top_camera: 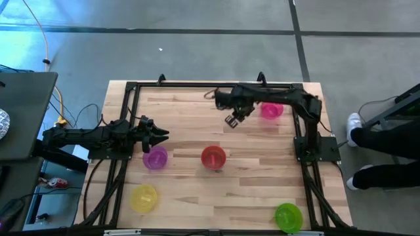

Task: Nest bowls inside each other
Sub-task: Stack the red bowl on top of the orange bowl

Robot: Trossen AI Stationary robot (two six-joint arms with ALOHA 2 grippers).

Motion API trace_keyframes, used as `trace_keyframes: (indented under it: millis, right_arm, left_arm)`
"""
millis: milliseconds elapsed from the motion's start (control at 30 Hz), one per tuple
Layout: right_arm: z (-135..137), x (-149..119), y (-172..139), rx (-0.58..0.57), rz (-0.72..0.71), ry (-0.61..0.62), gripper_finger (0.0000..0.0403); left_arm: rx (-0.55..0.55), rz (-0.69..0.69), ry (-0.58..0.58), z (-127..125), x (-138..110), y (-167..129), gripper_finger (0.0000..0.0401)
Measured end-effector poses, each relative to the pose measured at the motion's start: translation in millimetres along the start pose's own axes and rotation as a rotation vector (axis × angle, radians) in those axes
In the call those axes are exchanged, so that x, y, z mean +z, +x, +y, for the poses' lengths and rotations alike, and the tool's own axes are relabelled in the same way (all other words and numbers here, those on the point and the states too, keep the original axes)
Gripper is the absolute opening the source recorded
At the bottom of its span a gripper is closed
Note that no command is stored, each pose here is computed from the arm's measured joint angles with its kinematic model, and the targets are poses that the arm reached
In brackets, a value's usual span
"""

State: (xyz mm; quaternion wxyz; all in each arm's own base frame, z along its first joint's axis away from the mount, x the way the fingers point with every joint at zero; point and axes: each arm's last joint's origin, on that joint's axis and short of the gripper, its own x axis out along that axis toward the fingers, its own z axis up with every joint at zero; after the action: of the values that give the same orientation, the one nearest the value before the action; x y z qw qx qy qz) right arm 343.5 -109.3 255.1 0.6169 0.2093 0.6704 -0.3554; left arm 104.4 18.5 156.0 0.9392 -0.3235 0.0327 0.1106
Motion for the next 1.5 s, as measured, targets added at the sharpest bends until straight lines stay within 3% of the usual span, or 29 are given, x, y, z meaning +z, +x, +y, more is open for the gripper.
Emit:
trace_keyframes:
  millis: [467,700,1100,1500]
  right_arm:
    - [-101.6,31.7,11.0,0.094,0.074,0.138,0.011]
    - [-145.9,33.2,20.2,0.082,0.137,0.044,0.011]
    - [-183.5,31.3,27.7,0.058,0.178,-0.181,0.011]
    - [-217.0,32.5,39.4,0.196,0.141,-0.022,0.011]
  left_arm:
    - [0.003,-0.002,-0.026,0.1,0.0,0.0,0.0184]
    - [0.003,-0.002,-0.027,0.1,0.1,0.0,0.0184]
    - [0.041,-0.046,-0.065,0.8,1.8,-0.1,0.0184]
    - [0.054,-0.064,-0.107,1.1,2.5,-0.1,0.0184]
